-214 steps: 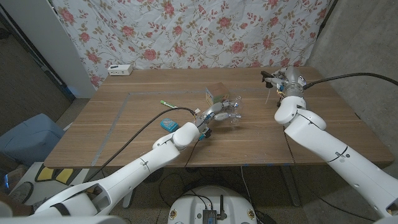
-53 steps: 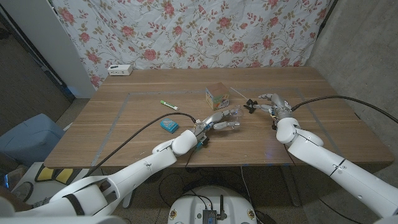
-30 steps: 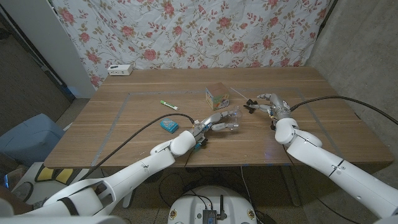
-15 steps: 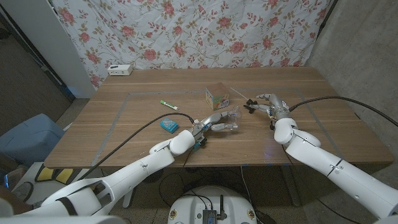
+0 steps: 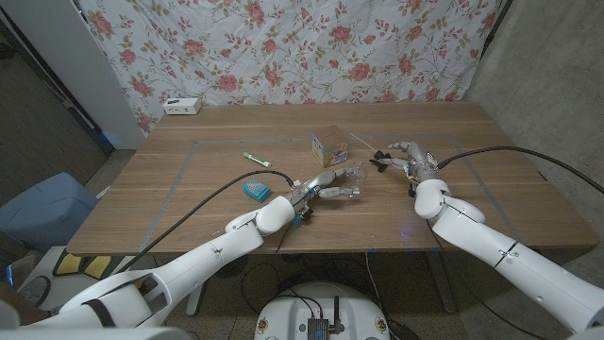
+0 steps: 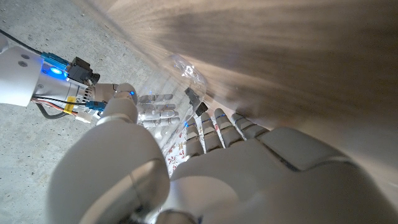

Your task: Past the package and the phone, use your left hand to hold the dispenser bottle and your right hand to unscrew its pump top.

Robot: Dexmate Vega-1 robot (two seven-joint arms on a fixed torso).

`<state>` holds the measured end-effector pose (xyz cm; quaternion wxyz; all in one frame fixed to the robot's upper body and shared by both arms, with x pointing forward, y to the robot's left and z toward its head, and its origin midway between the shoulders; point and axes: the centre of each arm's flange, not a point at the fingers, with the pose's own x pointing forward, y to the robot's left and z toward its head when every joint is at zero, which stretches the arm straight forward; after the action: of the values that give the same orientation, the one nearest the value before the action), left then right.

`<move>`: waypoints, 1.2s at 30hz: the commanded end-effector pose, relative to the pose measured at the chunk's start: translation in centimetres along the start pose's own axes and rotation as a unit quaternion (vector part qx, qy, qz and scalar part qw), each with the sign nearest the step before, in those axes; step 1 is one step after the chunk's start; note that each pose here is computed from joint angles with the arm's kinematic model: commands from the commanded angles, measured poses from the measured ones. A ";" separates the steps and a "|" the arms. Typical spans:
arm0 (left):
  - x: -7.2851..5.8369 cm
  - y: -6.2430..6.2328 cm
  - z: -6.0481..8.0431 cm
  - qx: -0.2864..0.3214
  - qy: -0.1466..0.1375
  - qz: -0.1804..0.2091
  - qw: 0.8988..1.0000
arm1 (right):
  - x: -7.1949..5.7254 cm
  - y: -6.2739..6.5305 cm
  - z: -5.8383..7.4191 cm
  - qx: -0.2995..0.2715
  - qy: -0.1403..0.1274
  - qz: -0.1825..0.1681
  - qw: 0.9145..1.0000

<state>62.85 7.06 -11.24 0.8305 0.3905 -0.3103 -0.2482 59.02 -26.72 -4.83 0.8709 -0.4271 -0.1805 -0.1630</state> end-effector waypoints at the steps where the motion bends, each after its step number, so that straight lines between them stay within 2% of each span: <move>1: -0.4 0.3 0.1 -0.006 0.006 -0.007 1.000 | -0.2 0.3 0.2 0.002 -0.002 -0.003 1.000; 12: -1.5 1.1 0.8 -0.014 0.007 -0.013 1.000 | -0.3 0.5 0.4 0.002 -0.003 -0.002 1.000; 19: -2.1 1.7 1.6 -0.015 -0.001 -0.008 1.000 | -0.4 0.6 0.5 0.004 -0.002 -0.002 1.000; 29: -3.0 2.7 2.4 -0.023 -0.013 0.015 1.000 | -0.6 0.8 0.7 0.003 -0.004 -0.001 1.000; 36: -3.5 3.2 2.8 -0.034 -0.017 0.030 0.999 | -0.6 0.5 1.1 0.004 -0.009 -0.005 1.000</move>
<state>60.14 9.35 -9.39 0.8402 0.3680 -0.3114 -0.2482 58.77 -25.73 -5.13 0.8715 -0.4242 -0.1851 -0.1618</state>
